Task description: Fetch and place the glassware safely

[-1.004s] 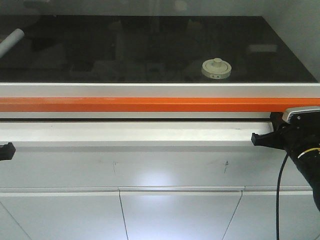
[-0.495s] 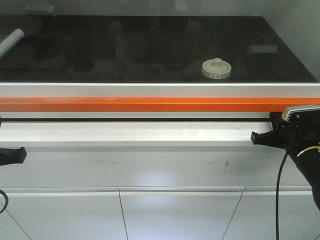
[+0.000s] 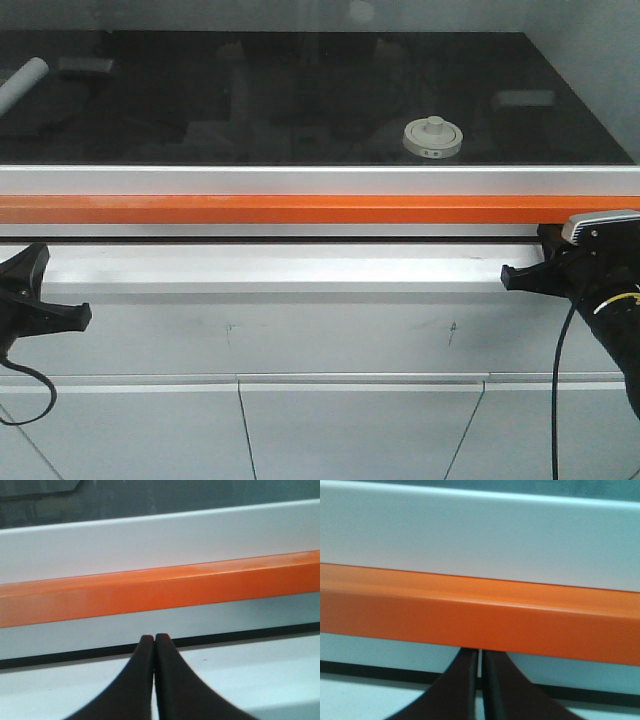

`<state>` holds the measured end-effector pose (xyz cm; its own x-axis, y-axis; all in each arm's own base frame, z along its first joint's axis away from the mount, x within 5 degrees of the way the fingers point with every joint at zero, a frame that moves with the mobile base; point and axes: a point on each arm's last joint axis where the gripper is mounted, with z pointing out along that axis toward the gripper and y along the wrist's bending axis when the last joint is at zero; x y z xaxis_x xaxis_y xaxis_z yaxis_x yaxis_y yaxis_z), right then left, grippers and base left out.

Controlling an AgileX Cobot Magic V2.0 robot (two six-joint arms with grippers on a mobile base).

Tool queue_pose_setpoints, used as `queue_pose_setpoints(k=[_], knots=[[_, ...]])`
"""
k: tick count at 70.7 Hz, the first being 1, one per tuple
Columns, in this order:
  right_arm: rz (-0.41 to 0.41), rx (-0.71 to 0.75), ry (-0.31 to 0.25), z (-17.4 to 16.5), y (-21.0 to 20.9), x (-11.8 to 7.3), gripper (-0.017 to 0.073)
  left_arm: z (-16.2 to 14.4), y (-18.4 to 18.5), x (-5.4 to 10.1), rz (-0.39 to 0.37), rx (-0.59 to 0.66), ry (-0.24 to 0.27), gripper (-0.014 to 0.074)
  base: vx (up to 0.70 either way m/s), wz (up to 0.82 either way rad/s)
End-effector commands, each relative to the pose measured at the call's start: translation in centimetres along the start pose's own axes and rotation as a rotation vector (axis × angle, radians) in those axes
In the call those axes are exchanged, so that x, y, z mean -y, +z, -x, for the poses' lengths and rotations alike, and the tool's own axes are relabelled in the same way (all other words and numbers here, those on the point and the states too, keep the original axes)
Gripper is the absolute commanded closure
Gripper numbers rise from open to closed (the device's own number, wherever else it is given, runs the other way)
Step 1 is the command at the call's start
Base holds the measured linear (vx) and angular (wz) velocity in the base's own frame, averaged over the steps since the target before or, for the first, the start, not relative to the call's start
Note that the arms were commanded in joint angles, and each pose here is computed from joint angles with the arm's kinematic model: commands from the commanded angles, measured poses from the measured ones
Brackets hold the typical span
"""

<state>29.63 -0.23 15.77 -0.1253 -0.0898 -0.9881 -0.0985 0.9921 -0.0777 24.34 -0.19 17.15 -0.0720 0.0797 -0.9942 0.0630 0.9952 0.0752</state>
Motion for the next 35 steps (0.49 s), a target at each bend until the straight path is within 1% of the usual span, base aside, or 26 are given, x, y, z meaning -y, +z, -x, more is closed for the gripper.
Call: queue_pose_setpoints(k=[1,7,19,35], knots=[[-0.002,0.169,-0.013,2.6,0.1,0.3,0.056,1.7,1.1,-0.3,0.018,0.137,-0.003,0.0601,0.0,0.0],[-0.002,0.169,-0.013,2.6,0.1,0.3,0.056,1.7,2.0,-0.4,0.018,0.131,-0.003,0.0601,0.0,0.0],[-0.002,0.169,-0.013,2.6,0.1,0.3,0.056,1.1,3.3,-0.5,0.016,0.069,-0.007,0.0601,0.0,0.0],[-0.002,0.167,-0.013,2.6,0.1,0.3,0.056,1.0,4.8,-0.6,0.018,0.077,-0.007,0.0601,0.0,0.0]])
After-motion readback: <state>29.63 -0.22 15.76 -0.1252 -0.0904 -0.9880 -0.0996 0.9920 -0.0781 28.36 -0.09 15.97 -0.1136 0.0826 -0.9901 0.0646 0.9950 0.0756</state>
